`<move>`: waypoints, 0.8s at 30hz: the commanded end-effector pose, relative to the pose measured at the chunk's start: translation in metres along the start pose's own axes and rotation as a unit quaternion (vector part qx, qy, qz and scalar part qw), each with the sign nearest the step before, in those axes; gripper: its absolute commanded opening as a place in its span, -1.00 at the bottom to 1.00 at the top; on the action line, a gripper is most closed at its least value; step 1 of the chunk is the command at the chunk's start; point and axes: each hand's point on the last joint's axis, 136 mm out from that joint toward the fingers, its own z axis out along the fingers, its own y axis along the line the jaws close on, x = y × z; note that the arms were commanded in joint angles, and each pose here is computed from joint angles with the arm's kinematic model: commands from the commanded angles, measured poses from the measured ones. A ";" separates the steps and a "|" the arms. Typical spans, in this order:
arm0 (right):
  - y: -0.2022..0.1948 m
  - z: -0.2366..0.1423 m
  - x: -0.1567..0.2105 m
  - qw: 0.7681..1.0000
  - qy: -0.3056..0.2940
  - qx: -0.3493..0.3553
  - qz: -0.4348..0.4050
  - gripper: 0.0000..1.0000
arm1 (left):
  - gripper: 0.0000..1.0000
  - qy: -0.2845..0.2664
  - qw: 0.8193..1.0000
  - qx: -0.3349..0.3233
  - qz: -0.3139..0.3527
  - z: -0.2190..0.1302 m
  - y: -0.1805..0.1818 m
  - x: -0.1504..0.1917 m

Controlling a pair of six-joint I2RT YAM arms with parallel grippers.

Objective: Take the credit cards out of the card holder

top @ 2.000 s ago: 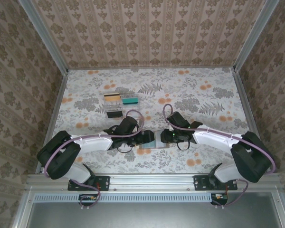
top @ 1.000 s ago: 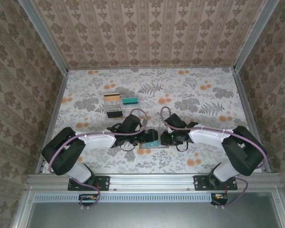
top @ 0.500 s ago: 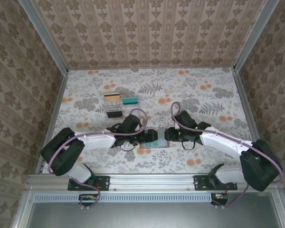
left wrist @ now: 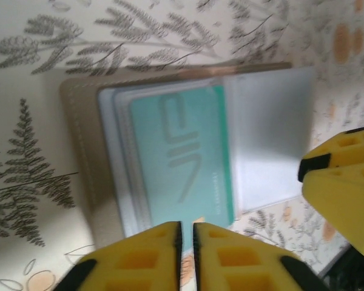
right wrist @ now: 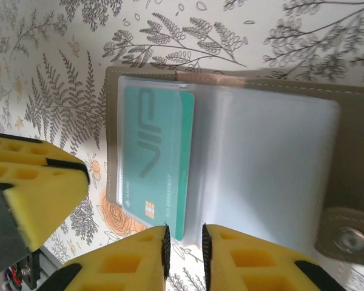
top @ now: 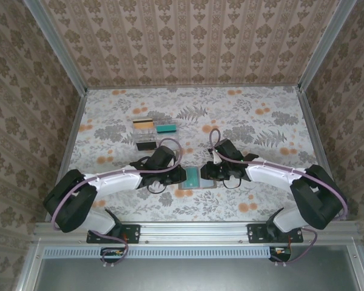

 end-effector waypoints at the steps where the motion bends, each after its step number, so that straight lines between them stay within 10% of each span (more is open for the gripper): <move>1: 0.014 0.007 -0.007 1.000 0.003 -0.028 0.010 -0.57 | -0.90 0.016 0.999 -0.034 -0.002 0.006 0.014 0.004; 24: 0.005 0.038 -0.002 0.998 0.039 -0.033 0.032 -0.58 | -0.89 0.049 0.997 -0.051 -0.010 0.022 0.023 0.017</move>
